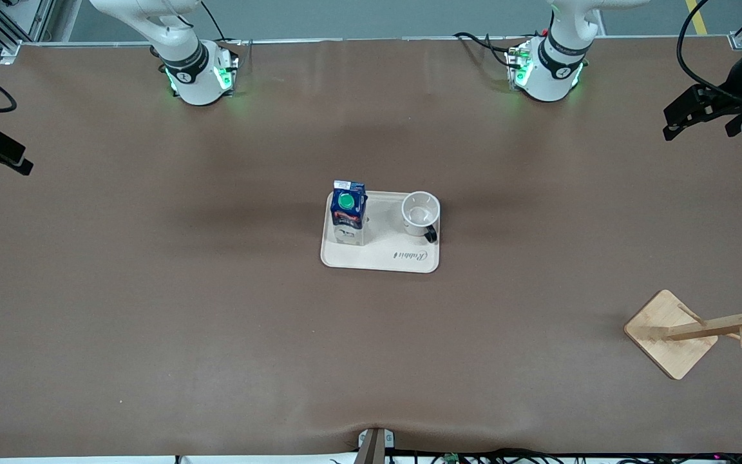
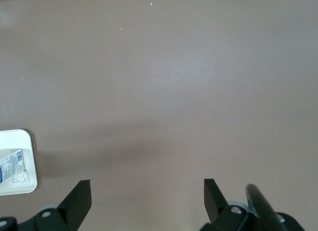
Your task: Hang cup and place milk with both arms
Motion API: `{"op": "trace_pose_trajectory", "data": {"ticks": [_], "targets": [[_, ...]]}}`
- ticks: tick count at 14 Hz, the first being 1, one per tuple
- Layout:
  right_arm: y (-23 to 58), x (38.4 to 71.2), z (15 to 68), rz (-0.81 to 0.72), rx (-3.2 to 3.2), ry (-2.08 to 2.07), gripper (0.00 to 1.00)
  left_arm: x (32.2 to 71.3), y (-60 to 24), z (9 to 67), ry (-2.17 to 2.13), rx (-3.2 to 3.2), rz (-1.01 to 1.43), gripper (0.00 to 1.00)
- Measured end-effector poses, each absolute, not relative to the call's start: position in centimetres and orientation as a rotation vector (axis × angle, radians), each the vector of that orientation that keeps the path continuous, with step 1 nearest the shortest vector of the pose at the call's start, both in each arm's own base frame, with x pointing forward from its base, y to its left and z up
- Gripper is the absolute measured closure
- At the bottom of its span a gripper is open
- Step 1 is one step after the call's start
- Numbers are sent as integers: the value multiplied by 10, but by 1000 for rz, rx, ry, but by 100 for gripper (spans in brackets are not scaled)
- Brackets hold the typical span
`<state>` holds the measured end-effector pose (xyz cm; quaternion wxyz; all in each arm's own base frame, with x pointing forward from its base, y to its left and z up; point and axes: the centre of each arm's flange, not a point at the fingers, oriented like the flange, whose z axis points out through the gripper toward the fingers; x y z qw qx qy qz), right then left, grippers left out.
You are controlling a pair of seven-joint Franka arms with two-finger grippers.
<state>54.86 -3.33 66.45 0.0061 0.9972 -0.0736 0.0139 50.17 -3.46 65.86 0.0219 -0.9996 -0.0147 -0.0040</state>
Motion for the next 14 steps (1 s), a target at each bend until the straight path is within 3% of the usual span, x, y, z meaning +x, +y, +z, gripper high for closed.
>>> {"op": "trace_pose_trajectory", "data": {"ticks": [8, 14], "targets": [[-35, 549, 666, 51, 3120, -234, 0, 509, -35, 653, -46, -3098, 3, 0], [-36, 550, 664, 47, 3120, -240, 0, 537, -71, 592, 37, -3094, 64, 0]]}}
